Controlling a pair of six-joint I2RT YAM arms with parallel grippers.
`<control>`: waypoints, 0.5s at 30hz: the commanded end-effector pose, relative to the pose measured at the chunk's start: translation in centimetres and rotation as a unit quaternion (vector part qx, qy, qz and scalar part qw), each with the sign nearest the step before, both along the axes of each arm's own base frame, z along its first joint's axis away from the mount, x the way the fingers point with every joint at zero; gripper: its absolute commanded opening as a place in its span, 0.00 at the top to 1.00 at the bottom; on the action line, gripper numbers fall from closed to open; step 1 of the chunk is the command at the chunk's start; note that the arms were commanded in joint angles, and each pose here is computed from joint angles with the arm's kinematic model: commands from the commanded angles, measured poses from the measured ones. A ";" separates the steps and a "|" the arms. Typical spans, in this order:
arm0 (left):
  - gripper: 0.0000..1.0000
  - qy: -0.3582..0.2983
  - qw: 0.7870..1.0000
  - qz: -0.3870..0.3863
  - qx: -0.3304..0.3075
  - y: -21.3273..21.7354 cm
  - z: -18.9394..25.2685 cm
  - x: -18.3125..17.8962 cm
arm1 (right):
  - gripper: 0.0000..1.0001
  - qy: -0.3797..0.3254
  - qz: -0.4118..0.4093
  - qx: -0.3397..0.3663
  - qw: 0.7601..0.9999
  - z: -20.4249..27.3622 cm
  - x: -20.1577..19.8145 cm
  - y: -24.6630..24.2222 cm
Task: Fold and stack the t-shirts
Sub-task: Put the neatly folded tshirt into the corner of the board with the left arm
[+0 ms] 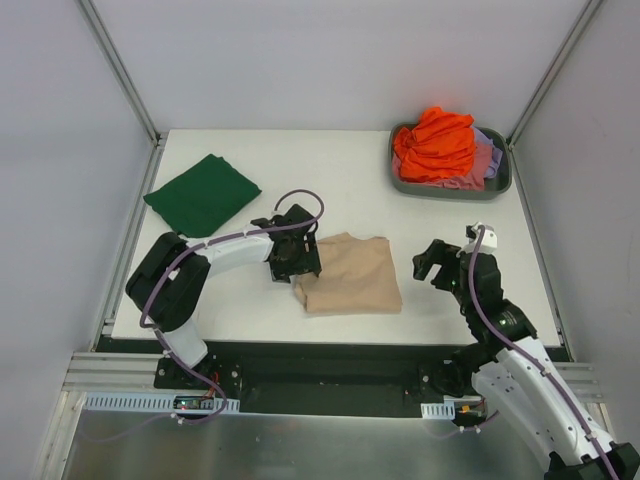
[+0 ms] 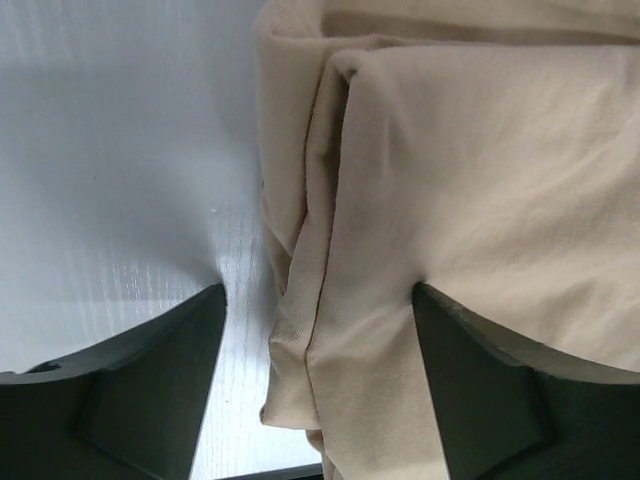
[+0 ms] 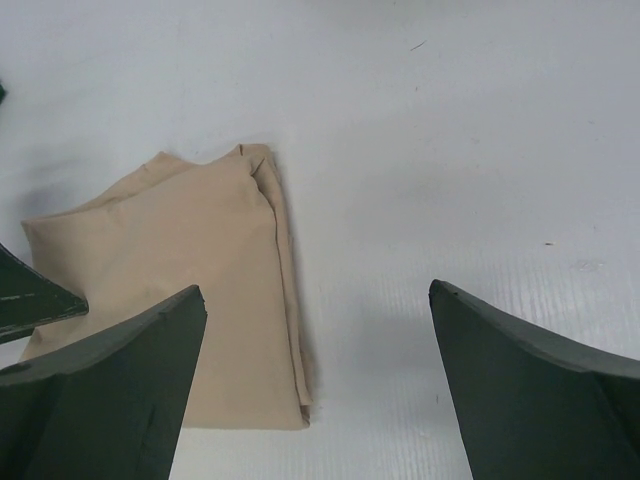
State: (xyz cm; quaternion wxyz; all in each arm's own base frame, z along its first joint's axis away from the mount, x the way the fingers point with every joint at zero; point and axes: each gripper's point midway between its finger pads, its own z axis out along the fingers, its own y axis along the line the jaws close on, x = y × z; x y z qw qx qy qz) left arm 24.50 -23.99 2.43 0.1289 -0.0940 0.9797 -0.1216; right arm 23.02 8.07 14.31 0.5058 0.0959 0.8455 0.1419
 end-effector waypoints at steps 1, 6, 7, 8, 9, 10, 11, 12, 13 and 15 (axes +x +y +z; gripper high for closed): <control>0.30 0.033 0.999 0.005 0.018 0.1 -1.5 -0.9 | 0.04 -0.015 -0.021 -0.006 1.000 1.9 0.4 -0.8; 0.47 0.044 0.998 0.002 0.042 0.0 -2.7 -1.7 | 0.04 -0.017 -0.048 -0.015 0.999 1.8 0.2 -1.9; 0.52 0.046 0.998 -0.002 0.045 -0.2 -2.9 -1.7 | 0.04 -0.018 -0.055 -0.018 0.998 1.7 0.1 -2.2; 0.55 0.047 0.998 -0.005 0.048 -0.4 -2.9 -1.7 | 0.04 -0.021 -0.058 -0.017 0.998 1.9 0.1 -2.4; 0.58 0.048 0.997 -0.009 0.055 -0.6 -3.2 -1.6 | 0.04 -0.024 -0.061 -0.018 0.998 2.0 0.0 -2.5; 0.61 0.048 0.997 -0.009 0.064 -0.7 -3.3 -1.5 | 0.04 -0.027 -0.063 -0.020 0.997 2.0 0.0 -2.7; 0.64 0.052 0.996 -0.011 0.068 -1.0 -3.5 -1.5 | 0.04 -0.029 -0.066 -0.021 0.997 2.0 -0.1 -2.8; 0.69 0.057 0.996 -0.013 0.069 -1.2 -3.8 -1.4 | 0.04 -0.029 -0.068 -0.022 0.997 2.0 -0.1 -2.9; 0.75 0.061 0.996 -0.017 0.069 -1.5 -4.0 -1.3 | 0.04 -0.032 -0.070 -0.023 0.997 2.0 -0.2 -3.1; 0.98 0.065 0.995 -0.019 0.074 -1.7 -4.4 -1.1 | 0.04 -0.032 -0.073 -0.030 0.996 1.9 -0.2 -3.3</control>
